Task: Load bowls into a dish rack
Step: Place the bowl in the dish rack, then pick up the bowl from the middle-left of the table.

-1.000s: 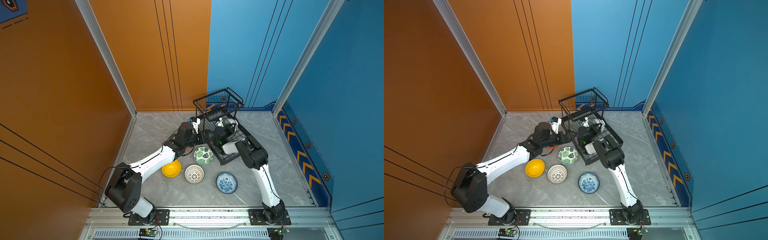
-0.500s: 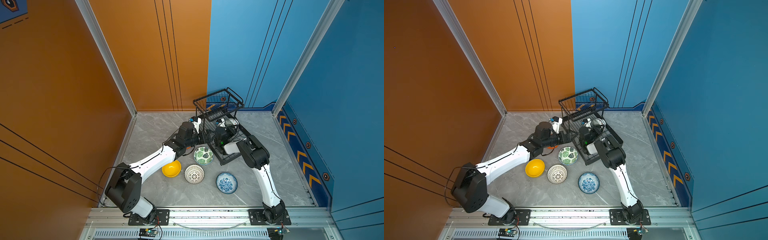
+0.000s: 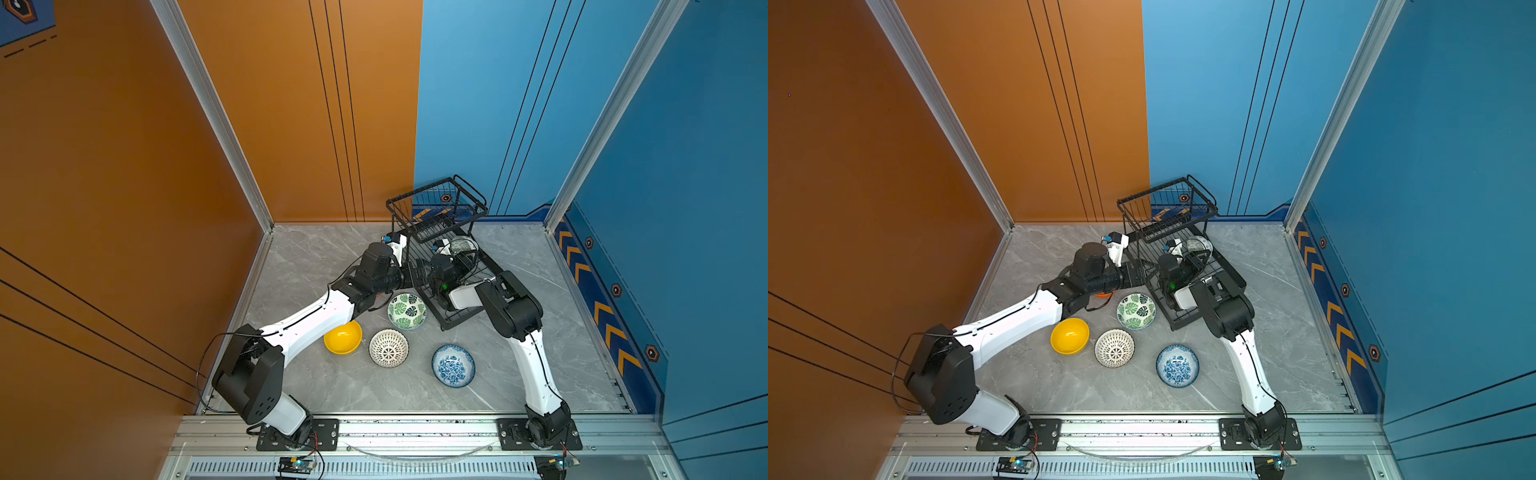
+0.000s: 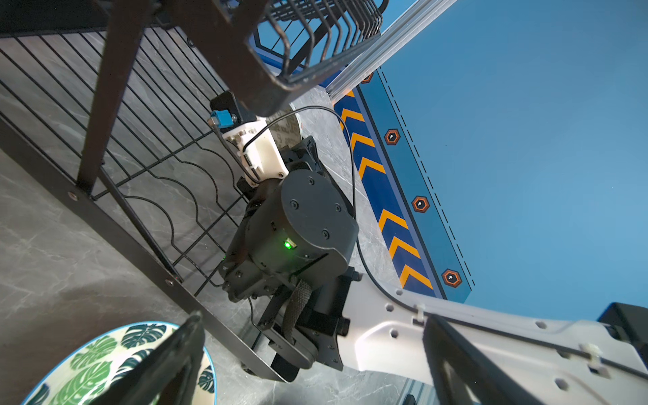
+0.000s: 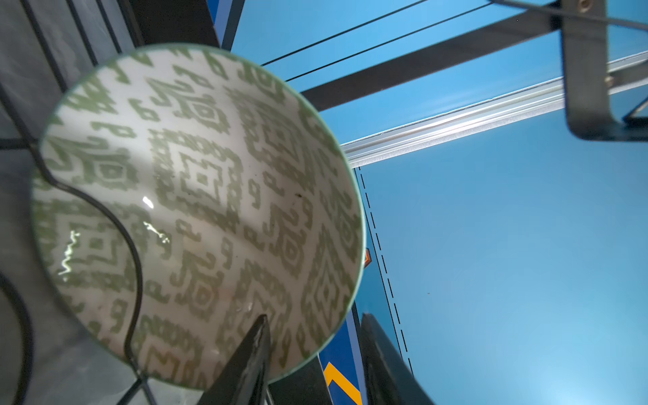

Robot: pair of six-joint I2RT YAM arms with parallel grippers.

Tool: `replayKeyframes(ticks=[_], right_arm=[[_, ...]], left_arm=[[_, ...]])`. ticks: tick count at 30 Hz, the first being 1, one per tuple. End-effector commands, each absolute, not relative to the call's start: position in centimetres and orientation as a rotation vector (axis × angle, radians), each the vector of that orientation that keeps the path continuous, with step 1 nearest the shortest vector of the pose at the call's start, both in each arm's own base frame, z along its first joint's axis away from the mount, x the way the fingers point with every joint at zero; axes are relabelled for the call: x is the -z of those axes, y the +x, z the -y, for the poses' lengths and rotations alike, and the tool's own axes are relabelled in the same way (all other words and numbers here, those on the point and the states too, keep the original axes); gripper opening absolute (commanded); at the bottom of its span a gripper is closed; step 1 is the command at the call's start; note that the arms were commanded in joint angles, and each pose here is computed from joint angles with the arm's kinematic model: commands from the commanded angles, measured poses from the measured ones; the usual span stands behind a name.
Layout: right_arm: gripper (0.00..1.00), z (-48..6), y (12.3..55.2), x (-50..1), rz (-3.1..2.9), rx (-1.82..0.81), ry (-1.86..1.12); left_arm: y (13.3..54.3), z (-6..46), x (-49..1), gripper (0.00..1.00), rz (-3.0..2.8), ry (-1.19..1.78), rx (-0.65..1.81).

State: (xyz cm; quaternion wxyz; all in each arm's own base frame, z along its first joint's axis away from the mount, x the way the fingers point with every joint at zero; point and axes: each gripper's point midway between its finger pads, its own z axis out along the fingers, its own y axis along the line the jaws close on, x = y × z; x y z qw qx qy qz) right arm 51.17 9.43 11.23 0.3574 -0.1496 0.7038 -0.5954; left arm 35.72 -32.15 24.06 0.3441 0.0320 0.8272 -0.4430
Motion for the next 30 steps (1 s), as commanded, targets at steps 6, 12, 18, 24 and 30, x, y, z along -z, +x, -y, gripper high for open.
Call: replayKeyframes(ticks=[6,12,18,24,30], right_arm=[[0.50,-9.0,50.0,-13.4,-1.807,1.516,-0.303],[0.55,-8.4,48.6,-14.1,-1.802,1.513,-0.274],[0.69,-7.9,46.0,-15.1,-1.797,1.511,-0.236],[0.85,-8.3,43.2,-16.9,-1.783,1.482,-0.206],[0.96,-8.5,40.8,-18.5,-1.787,1.408,-0.172]], left_arm=[[35.5,32.8,-24.4,0.98,-2.150,0.114,1.126],[35.5,32.8,-24.9,0.98,-2.142,0.118,1.119],[35.6,32.4,-25.5,0.98,-2.136,0.119,1.099],[35.6,30.3,-26.3,0.98,-2.135,0.098,1.016],[35.7,25.6,-25.4,0.98,-2.194,-0.004,0.890]])
